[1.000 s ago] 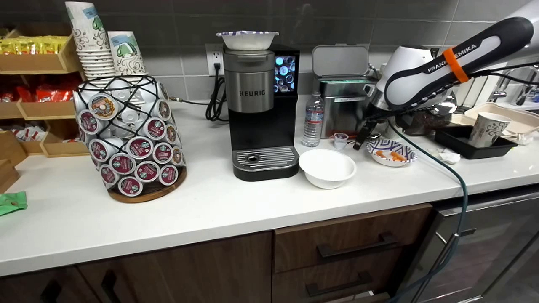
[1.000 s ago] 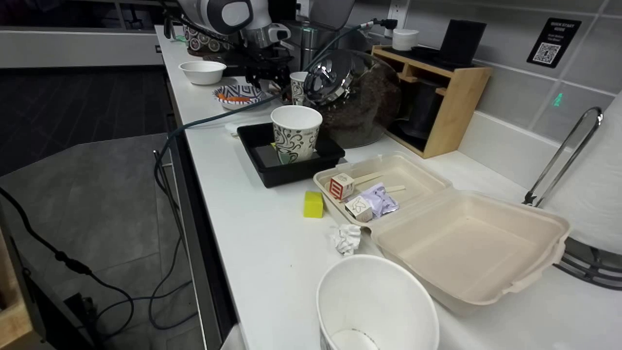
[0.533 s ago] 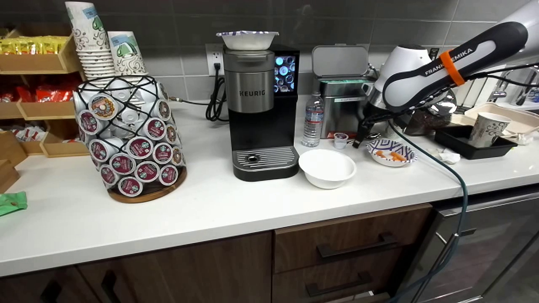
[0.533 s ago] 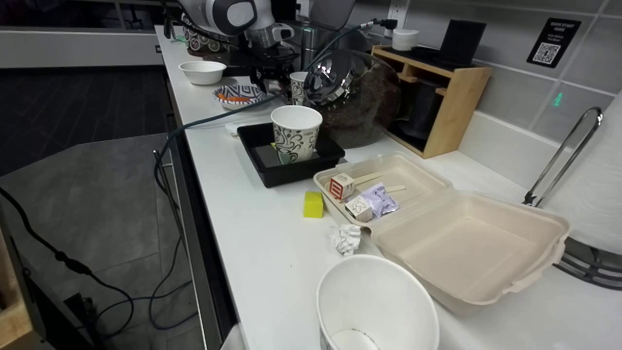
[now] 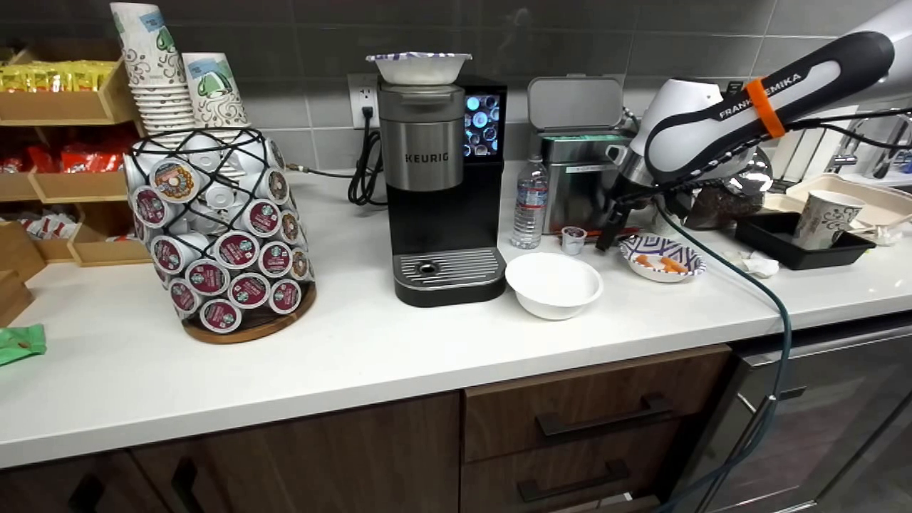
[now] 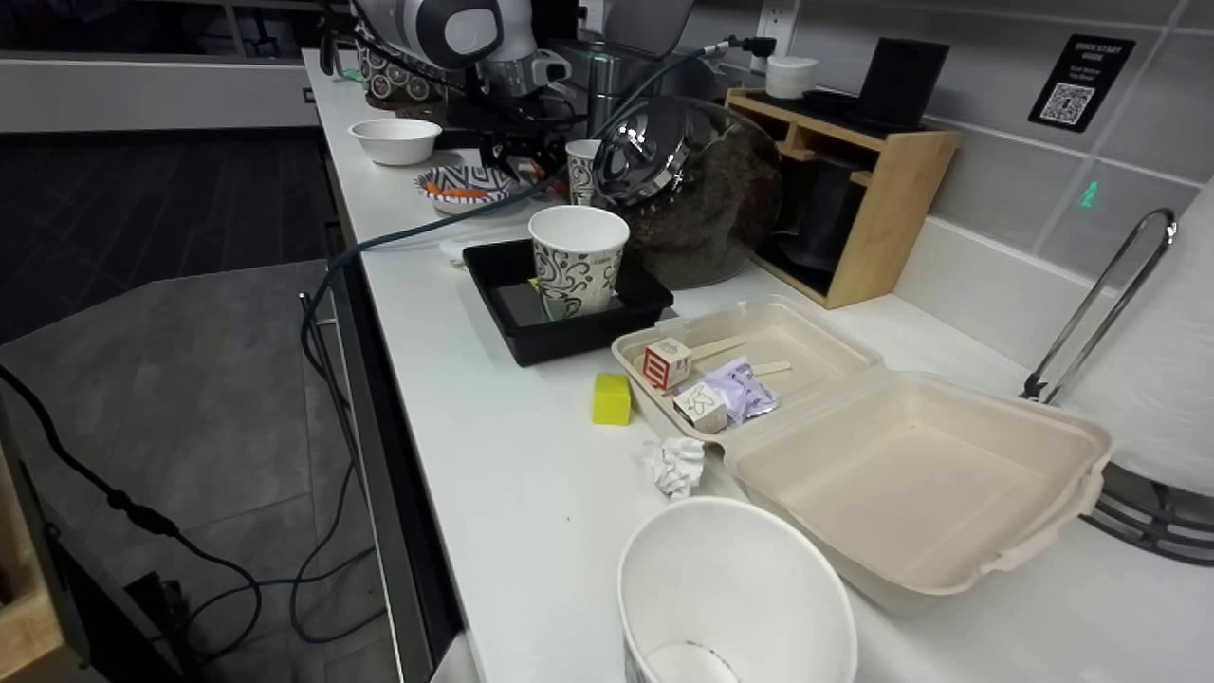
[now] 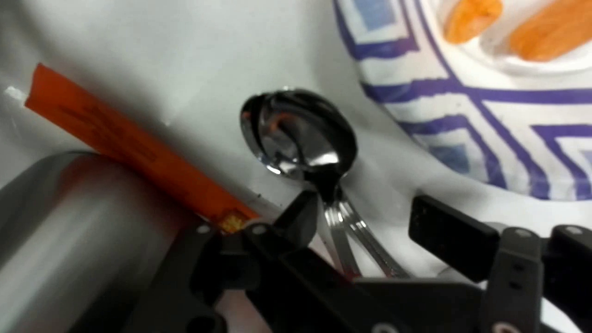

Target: Put the silver spoon in the white bowl.

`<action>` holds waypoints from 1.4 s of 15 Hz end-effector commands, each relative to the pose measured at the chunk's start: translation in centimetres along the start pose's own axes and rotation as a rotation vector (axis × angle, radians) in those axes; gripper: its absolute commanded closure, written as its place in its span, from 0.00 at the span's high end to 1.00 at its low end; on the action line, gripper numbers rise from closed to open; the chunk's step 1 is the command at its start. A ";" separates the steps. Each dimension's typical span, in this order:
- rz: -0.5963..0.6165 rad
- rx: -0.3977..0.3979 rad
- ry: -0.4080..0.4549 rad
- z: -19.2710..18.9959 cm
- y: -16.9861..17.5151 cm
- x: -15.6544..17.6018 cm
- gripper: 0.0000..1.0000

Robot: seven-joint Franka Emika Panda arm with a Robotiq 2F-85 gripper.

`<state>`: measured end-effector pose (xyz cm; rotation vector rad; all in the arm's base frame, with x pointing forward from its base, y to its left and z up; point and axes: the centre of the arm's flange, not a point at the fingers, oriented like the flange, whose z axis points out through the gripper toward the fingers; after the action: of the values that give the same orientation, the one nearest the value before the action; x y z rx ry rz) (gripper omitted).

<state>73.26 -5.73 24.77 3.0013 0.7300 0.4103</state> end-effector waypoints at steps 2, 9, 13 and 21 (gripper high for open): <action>-0.016 0.053 -0.027 0.9 0.1 -0.1 0.20; -0.045 0.024 -0.030 0.1 0.5 0.2 0.28; -0.072 0.042 -0.043 -0.9 0.8 0.1 0.00; -0.297 0.046 -0.050 -4.7 0.7 -0.5 0.02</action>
<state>73.24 -6.66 27.51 2.9159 1.0247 0.3365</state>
